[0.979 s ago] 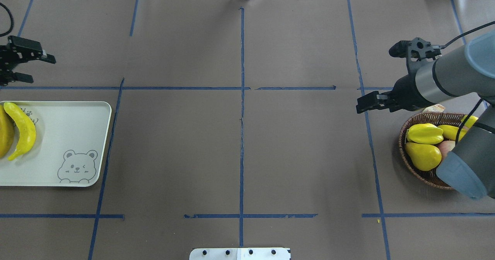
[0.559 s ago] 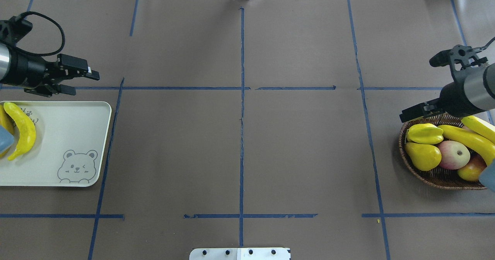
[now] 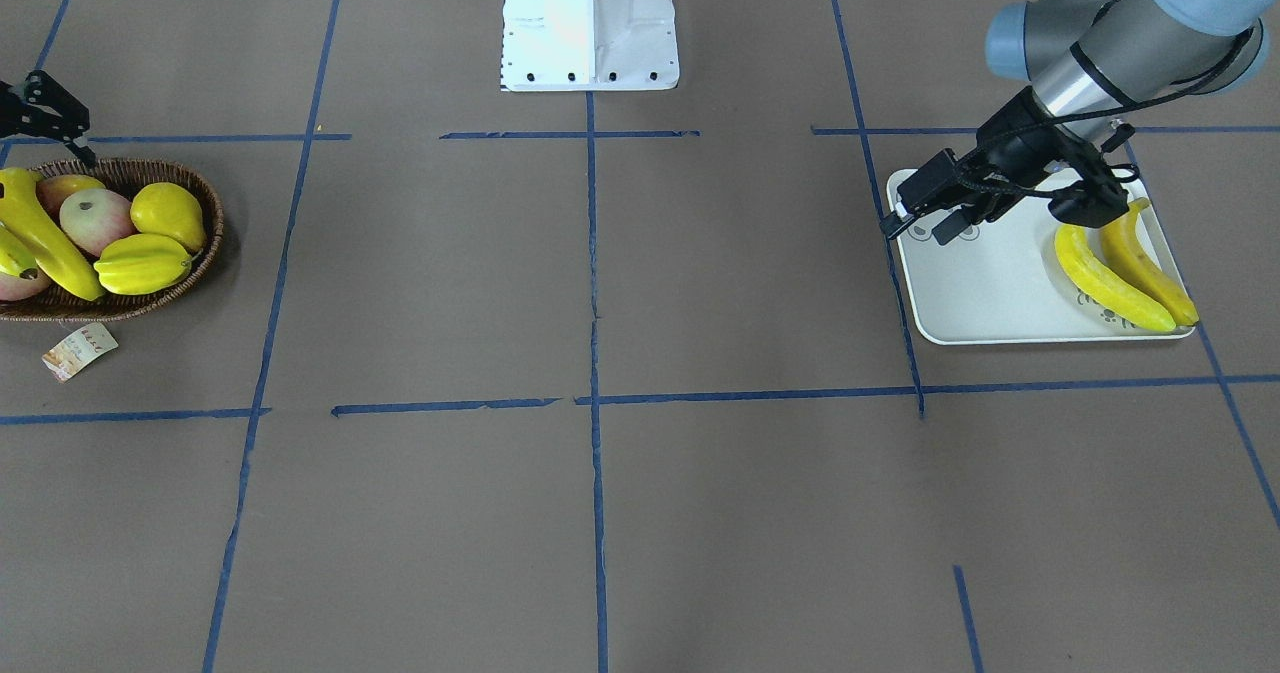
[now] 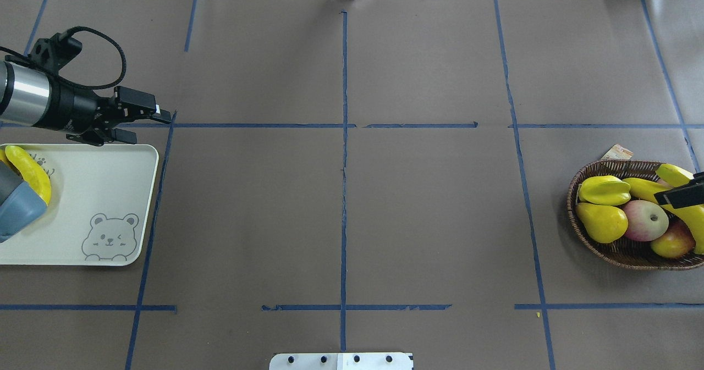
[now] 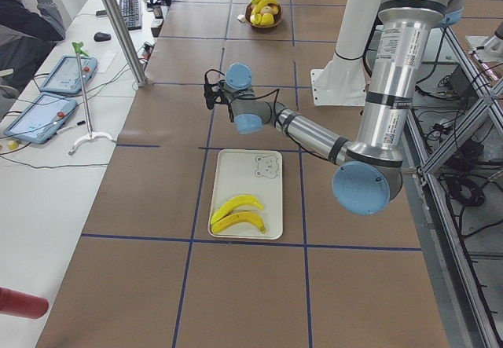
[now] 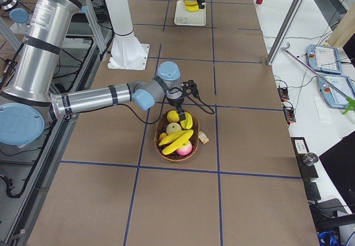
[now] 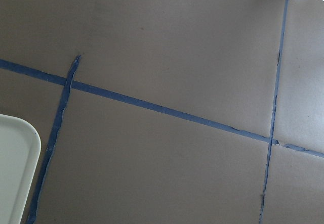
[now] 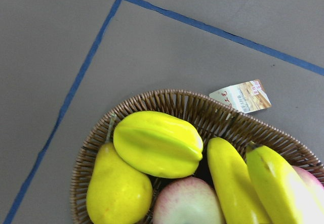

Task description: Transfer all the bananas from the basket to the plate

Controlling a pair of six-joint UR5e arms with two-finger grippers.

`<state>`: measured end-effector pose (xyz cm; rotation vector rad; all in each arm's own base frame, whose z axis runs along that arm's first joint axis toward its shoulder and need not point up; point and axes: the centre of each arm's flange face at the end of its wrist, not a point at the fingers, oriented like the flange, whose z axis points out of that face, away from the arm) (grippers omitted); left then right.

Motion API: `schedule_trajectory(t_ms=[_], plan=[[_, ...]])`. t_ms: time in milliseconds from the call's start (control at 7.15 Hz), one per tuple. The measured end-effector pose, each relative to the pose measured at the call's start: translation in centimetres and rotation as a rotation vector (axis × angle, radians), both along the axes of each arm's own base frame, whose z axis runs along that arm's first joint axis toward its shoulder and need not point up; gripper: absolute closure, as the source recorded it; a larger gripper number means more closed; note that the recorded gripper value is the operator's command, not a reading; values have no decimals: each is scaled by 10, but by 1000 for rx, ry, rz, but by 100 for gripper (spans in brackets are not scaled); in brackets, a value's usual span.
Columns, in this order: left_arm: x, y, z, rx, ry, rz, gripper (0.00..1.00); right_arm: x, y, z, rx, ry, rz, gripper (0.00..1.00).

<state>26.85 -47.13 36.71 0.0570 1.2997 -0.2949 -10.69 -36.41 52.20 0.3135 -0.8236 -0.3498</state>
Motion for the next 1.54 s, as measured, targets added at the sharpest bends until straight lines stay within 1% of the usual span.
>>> schedule_trajectory(t_ms=[420, 699, 839, 1119, 1259, 1399, 1539], plan=[[10, 4, 0, 3, -5, 2, 0, 60, 5, 72, 116, -24, -124, 0], [12, 4, 0, 3, -6, 3, 0, 69, 8, 96, 151, -20, -174, 0], [12, 4, 0, 3, -6, 4, 0, 70, 9, 108, 151, -13, -187, 0], [13, 4, 1, 1, -7, 6, 0, 70, 11, 130, 128, -3, -199, 2], [13, 5, 1, 1, -7, 7, 0, 69, 11, 138, 114, -1, -202, 6], [13, 5, 1, 1, -7, 8, 0, 66, 10, 141, 106, -1, -208, 13], [14, 5, 1, 1, -7, 8, 0, 61, 8, 141, 104, -2, -218, 22]])
